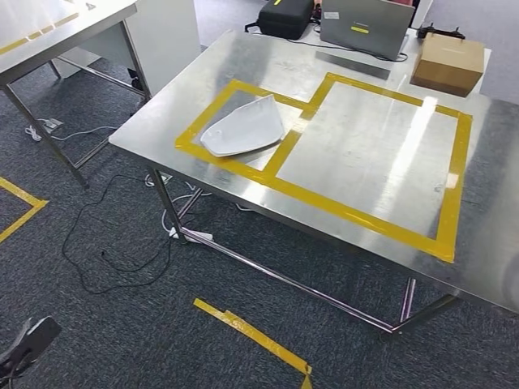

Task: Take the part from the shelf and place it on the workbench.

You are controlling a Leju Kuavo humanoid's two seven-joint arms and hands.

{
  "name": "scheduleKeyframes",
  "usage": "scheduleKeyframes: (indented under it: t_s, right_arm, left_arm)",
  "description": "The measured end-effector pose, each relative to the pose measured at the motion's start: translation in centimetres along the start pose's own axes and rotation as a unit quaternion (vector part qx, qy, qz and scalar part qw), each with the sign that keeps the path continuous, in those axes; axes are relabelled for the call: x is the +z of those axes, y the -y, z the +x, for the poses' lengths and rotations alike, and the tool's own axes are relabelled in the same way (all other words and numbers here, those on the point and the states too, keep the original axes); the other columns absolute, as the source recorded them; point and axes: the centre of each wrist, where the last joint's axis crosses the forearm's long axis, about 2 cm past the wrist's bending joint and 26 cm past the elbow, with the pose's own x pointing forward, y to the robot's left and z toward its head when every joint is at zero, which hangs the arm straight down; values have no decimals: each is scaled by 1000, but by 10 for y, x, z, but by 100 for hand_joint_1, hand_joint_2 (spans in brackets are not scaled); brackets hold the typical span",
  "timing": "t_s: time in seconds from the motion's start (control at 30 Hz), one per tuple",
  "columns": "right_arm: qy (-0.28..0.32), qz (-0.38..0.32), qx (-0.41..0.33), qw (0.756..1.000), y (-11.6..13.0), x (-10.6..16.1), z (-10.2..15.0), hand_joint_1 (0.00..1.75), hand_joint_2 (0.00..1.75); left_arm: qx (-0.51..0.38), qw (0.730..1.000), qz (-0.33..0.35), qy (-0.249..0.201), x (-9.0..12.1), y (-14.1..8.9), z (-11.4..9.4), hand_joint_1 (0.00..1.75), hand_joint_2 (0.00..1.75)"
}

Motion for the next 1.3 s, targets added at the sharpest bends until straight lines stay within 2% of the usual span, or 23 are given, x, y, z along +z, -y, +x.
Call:
scheduleKeyframes:
  t_s: [0.13, 0.3, 0.47, 0.53, 0.73, 1.3]
  right_arm:
    - [-4, -1, 0, 1000, 0, 2, -7, 0, 0]
    - [-1, -1, -2, 1000, 0, 3, -8, 0, 0]
    - [6, 3, -5, 1000, -1, 3, -9, 0, 0]
    - [5, 5, -6, 1000, -3, 4, -10, 0, 0]
    - [3, 5, -8, 1000, -4, 5, -11, 0, 0]
    - [4, 6, -9, 1000, -5, 5, -11, 0, 0]
  left_arm:
    - [28, 999, -28, -28, 20, 24, -19, 0, 0]
    - [80, 989, -70, -105, 55, 57, -51, 0, 0]
    - [158, 964, -105, -185, 92, 94, -58, 0, 0]
    - [180, 956, -111, -203, 101, 104, -56, 0, 0]
    - [208, 945, -118, -224, 111, 116, -51, 0, 0]
    - [226, 938, -115, -237, 116, 121, -49, 0, 0]
